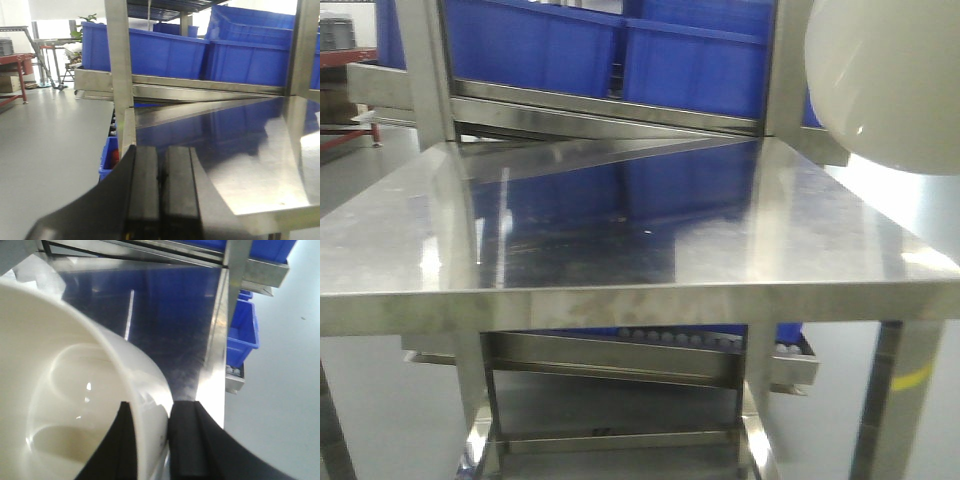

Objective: Move white bin to right shelf second layer
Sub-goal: 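Drive backward and turn away from the table holding the bin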

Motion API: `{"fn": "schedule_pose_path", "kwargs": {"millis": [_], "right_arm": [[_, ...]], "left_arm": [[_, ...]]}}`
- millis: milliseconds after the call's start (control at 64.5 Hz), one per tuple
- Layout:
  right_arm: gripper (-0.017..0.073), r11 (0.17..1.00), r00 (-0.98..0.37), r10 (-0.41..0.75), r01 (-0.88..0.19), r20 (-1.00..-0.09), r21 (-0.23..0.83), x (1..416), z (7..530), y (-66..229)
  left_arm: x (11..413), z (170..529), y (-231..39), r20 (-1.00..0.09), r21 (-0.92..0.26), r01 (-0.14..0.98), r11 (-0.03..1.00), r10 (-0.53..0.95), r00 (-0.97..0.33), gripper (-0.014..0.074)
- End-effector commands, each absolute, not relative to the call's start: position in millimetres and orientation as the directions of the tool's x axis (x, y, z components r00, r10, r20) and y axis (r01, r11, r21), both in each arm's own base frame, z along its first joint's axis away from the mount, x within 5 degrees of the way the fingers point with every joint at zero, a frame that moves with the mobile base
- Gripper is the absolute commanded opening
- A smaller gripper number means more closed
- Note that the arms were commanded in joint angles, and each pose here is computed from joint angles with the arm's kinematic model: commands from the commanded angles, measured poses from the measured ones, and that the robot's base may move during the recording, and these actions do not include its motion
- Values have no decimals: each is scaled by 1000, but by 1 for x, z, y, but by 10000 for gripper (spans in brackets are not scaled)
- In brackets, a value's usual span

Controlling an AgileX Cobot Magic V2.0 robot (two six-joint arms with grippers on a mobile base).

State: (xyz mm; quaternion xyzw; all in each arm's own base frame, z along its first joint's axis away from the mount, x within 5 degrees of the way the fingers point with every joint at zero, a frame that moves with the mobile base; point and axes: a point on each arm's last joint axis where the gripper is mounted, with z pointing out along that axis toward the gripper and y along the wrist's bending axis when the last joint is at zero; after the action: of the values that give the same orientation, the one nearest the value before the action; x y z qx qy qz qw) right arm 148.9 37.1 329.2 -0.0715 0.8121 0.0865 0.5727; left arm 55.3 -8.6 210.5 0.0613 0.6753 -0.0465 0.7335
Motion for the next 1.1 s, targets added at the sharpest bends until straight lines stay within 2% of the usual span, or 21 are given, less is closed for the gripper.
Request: {"fn": "schedule_pose_path", "kwargs": {"millis": [0, 1085], "right_arm": [[56, 973, -196, 16, -221, -980, 60, 149, 351, 36], [56, 973, -194, 16, -221, -981, 60, 149, 351, 36]], "left_arm": [[55, 208, -8, -989, 14, 145, 989, -8, 147, 85], [55, 208, -8, -989, 14, 145, 989, -8, 147, 85]]}}
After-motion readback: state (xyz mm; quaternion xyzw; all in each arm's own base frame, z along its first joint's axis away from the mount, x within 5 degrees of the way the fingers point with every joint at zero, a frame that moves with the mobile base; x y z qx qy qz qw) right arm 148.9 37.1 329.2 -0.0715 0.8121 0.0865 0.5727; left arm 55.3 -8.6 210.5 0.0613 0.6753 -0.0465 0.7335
